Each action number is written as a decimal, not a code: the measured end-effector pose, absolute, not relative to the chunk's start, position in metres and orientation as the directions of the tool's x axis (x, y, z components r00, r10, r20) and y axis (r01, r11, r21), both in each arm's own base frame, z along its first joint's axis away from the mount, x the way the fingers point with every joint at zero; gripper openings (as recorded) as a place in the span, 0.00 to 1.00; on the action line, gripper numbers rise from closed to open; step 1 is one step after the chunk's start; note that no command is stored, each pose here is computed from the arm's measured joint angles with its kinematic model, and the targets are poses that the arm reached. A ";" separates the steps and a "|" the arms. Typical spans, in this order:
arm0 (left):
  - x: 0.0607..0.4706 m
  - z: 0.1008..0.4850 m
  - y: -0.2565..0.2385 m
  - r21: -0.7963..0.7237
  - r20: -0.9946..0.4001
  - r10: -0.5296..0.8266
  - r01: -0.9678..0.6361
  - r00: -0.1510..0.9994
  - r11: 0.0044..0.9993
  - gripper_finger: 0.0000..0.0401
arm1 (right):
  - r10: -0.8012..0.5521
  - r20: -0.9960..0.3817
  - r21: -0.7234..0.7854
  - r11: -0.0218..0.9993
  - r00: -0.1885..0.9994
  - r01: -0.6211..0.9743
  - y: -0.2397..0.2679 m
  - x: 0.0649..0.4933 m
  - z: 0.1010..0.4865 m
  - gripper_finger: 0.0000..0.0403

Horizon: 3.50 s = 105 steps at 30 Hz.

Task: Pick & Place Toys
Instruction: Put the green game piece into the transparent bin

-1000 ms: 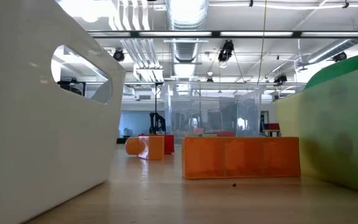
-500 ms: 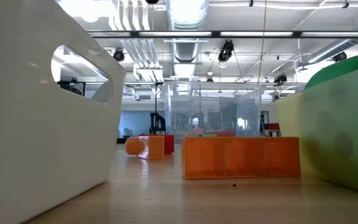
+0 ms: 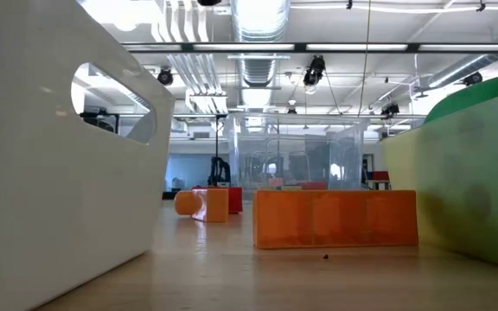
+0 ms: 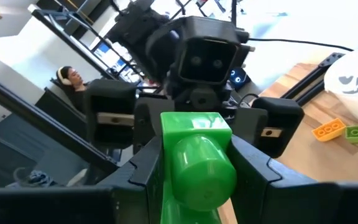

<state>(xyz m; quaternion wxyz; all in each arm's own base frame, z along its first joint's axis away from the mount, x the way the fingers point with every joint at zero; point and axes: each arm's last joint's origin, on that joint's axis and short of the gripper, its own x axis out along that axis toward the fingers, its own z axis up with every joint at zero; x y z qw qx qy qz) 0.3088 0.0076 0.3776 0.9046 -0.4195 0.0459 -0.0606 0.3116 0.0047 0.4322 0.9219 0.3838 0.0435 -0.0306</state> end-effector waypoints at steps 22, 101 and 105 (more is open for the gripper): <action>0.275 0.343 0.012 -0.737 -0.513 -0.099 -0.378 0.853 0.560 0.73 | -0.055 -0.263 0.616 0.758 0.963 0.212 -0.021 0.253 0.456 0.30; 0.196 0.336 0.016 -0.449 -0.836 0.052 -0.736 0.546 0.506 0.73 | -0.175 -0.970 0.059 0.497 0.167 0.866 -0.159 0.393 0.248 0.30; 0.196 0.336 0.016 -0.446 -0.836 0.052 -0.733 0.546 0.513 0.73 | -0.173 -0.972 0.031 0.575 0.158 0.818 -0.154 0.395 0.243 0.30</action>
